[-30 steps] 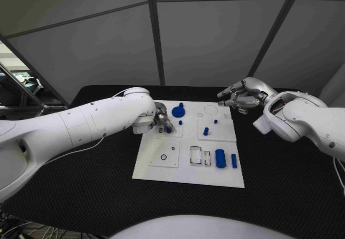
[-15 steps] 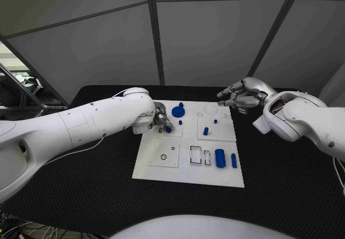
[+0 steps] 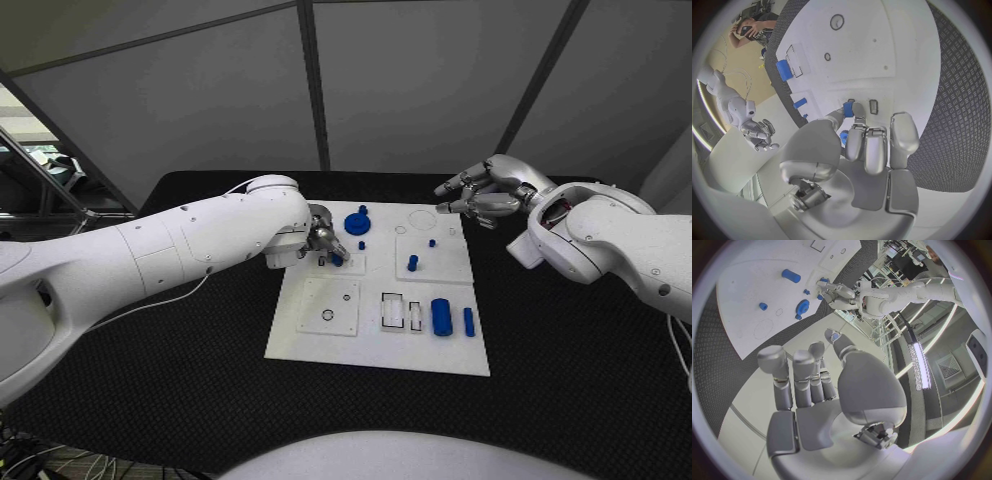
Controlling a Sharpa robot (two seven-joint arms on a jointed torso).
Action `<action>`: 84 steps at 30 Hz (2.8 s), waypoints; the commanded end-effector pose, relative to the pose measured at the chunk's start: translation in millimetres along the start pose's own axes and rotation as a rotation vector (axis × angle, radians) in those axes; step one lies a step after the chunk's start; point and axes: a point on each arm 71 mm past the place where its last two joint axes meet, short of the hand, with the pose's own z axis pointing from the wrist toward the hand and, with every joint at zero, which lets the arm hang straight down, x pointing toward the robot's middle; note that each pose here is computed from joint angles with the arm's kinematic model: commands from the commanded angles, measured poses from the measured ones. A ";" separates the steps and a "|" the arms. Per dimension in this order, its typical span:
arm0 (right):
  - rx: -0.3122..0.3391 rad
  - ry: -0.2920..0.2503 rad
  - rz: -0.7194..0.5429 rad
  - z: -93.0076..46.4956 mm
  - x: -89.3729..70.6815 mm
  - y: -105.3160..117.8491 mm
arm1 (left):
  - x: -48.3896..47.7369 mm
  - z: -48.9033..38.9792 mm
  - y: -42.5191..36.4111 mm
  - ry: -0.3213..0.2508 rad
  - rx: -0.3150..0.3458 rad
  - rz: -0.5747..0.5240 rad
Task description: Assemble the parts on the task board
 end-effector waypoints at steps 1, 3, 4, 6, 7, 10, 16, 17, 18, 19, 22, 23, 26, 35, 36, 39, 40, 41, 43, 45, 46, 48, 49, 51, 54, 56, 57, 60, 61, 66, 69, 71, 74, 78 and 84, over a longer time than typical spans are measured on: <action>-0.008 0.007 -0.003 0.1 -0.1 1.7 | 2.5 2.7 6.3 0.005 -0.040 0.011; -0.008 0.007 -0.004 0.0 -0.1 1.8 | 2.5 3.0 6.2 0.006 -0.041 0.011; -0.008 0.007 -0.004 0.0 -0.1 1.9 | 2.5 3.1 6.1 0.007 -0.041 0.012; -0.008 0.007 -0.004 0.0 0.0 1.9 | 2.5 3.4 6.0 0.008 -0.042 0.013; -0.008 0.007 -0.004 0.0 0.0 1.9 | 2.5 3.4 5.9 0.009 -0.042 0.013; -0.008 0.007 -0.004 -0.1 -0.1 1.9 | 2.4 3.7 5.7 0.010 -0.043 0.014; -0.007 0.008 -0.005 -0.3 -0.1 1.8 | 2.5 4.0 5.0 0.012 -0.042 0.016; -0.007 0.008 -0.006 -0.4 -0.1 1.7 | 2.6 4.0 4.7 0.013 -0.041 0.017; -0.007 0.008 -0.006 -0.4 -0.1 1.7 | 2.7 4.0 4.6 0.014 -0.041 0.017; -0.007 0.008 -0.006 -0.5 -0.1 1.7 | 2.7 3.9 4.4 0.014 -0.041 0.018; -0.006 0.009 -0.006 -0.5 -0.1 1.7 | 3.0 3.9 4.0 0.017 -0.039 0.020; -0.006 0.010 -0.006 -0.6 -0.1 1.6 | 3.2 3.8 3.8 0.018 -0.038 0.021; -0.006 0.010 -0.006 -0.7 -0.2 1.5 | 3.5 3.6 3.5 0.020 -0.036 0.023; -0.007 0.012 -0.006 -0.3 0.2 1.7 | 4.3 2.6 2.6 0.029 -0.028 0.030; -0.007 0.012 -0.006 -0.2 0.2 1.8 | 4.3 2.6 2.6 0.029 -0.027 0.030; -0.007 0.012 -0.006 0.0 0.3 1.8 | 4.0 2.1 2.0 0.032 -0.025 0.034; -0.008 0.012 -0.006 0.1 0.4 1.9 | 3.8 1.9 1.8 0.033 -0.024 0.035; -0.008 0.013 -0.006 0.1 0.5 1.9 | 3.7 1.7 1.5 0.034 -0.023 0.037; -0.008 0.013 -0.006 0.2 0.6 2.0 | 3.5 1.4 1.0 0.036 -0.022 0.039; -0.009 0.013 -0.006 0.4 0.7 2.2 | 3.3 1.1 0.4 0.040 -0.021 0.044; -0.009 0.014 -0.006 0.5 0.8 2.2 | 3.2 1.0 0.1 0.042 -0.020 0.046; -0.009 0.014 -0.006 0.6 0.9 2.3 | 3.0 0.7 -0.2 0.045 -0.020 0.050; -0.009 0.014 -0.006 0.7 0.9 2.3 | 2.9 0.6 -0.4 0.047 -0.020 0.052; -0.009 0.014 -0.006 0.7 0.9 2.3 | 2.7 0.4 -0.7 0.051 -0.021 0.060; -0.010 0.014 -0.006 0.8 1.0 2.4 | 2.6 0.3 -1.3 0.055 -0.021 0.068; -0.010 0.015 -0.006 1.0 1.3 2.6 | 2.7 0.4 -2.1 0.059 -0.022 0.073; -0.010 0.015 -0.006 1.0 1.3 2.6 | 2.7 0.4 -2.4 0.061 -0.022 0.075; -0.010 0.016 -0.006 1.1 1.4 2.7 | 2.7 0.5 -3.1 0.063 -0.022 0.079; -0.010 0.016 -0.006 1.1 1.4 2.7 | 2.7 0.5 -3.3 0.064 -0.023 0.080; -0.010 0.016 -0.006 1.0 1.4 2.7 | 2.6 0.9 -3.7 0.068 -0.026 0.084; -0.010 0.016 -0.006 1.1 1.5 2.7 | 2.2 1.3 -3.7 0.070 -0.029 0.085; -0.011 0.016 -0.006 1.1 1.5 2.8 | 1.9 1.6 -3.7 0.071 -0.030 0.085; -0.011 0.016 -0.006 1.3 1.6 2.9 | 1.3 2.1 -3.8 0.071 -0.032 0.085; -0.011 0.016 -0.005 1.4 1.8 3.0 | 0.7 2.8 -4.7 0.071 -0.033 0.086; -0.012 0.016 -0.005 1.5 2.0 3.3 | -0.9 4.1 -6.3 0.072 -0.039 0.088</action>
